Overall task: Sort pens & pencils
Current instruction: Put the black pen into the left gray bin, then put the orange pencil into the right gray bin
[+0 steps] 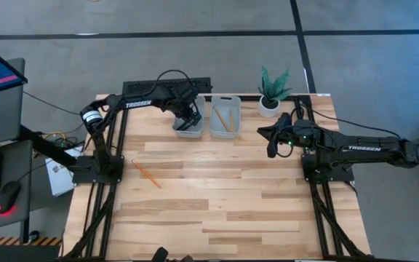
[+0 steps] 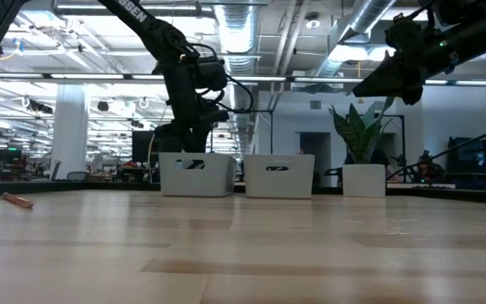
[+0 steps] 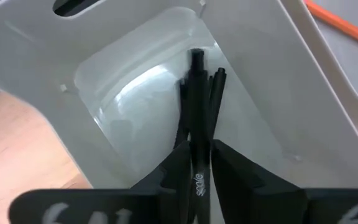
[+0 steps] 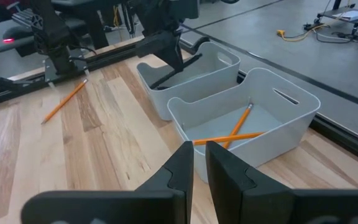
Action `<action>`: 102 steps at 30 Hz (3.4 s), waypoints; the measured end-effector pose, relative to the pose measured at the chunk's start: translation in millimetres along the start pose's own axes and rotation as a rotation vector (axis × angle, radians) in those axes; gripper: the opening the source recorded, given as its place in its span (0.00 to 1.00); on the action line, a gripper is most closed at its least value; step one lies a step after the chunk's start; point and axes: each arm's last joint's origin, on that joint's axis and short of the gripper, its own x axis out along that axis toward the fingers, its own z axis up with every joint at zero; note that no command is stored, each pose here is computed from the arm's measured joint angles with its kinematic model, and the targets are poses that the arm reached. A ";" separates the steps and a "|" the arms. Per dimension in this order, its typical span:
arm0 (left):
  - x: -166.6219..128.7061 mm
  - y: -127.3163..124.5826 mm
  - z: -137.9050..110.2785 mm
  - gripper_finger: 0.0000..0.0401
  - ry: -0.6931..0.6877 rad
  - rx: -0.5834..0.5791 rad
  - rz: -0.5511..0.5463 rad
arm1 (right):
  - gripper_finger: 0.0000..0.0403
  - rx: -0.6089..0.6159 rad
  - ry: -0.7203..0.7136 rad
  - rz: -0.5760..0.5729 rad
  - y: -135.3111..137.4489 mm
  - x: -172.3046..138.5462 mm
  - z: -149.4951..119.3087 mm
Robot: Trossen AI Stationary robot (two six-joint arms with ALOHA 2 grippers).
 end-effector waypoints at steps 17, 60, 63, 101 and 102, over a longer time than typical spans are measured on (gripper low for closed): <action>-4.5 -1.0 4.9 0.29 -0.021 0.042 0.010 | 0.16 -0.001 0.000 0.000 0.0 0.0 0.0; -286.7 13.0 -130.2 0.28 -0.194 -0.240 -0.063 | 0.16 -0.001 0.001 0.002 0.2 0.0 -0.1; -285.9 10.5 -142.2 0.28 -0.151 -0.310 0.002 | 0.16 -0.001 0.001 0.002 0.2 0.0 -0.1; -107.4 -26.1 -253.8 0.28 0.190 -0.982 0.264 | 0.16 -0.001 0.000 0.002 0.3 0.0 0.0; -105.7 -25.0 -255.8 0.28 0.192 -1.009 0.278 | 0.16 -0.001 0.000 0.002 0.3 0.0 0.0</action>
